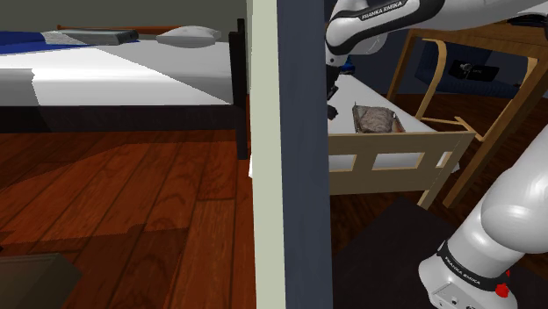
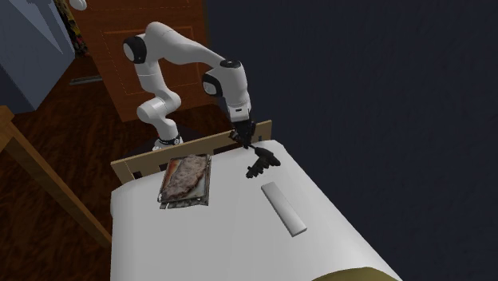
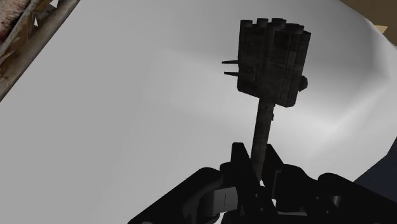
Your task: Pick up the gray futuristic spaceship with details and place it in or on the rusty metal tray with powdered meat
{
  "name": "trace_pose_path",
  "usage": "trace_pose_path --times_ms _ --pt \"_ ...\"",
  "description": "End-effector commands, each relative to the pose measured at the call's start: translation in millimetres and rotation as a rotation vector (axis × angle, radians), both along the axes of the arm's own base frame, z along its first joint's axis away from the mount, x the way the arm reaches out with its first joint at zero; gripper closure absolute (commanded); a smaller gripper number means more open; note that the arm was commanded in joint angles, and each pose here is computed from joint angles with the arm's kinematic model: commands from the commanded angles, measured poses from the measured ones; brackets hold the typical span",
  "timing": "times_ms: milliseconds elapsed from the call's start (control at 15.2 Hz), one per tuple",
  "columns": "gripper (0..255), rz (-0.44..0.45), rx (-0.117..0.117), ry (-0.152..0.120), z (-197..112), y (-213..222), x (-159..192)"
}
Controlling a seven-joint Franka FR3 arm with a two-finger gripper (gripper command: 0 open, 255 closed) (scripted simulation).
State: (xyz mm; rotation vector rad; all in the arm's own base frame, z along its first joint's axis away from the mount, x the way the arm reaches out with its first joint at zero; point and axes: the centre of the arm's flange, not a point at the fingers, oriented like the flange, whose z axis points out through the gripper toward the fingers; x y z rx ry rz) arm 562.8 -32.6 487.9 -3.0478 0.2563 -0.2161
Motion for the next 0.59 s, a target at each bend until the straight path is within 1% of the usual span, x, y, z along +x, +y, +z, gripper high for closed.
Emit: trace_pose_path --times_ms 0,528 --pt "255 0.0 0.0 0.0 12 -1 0" --pt "255 0.0 0.0 0.0 54 -1 0"
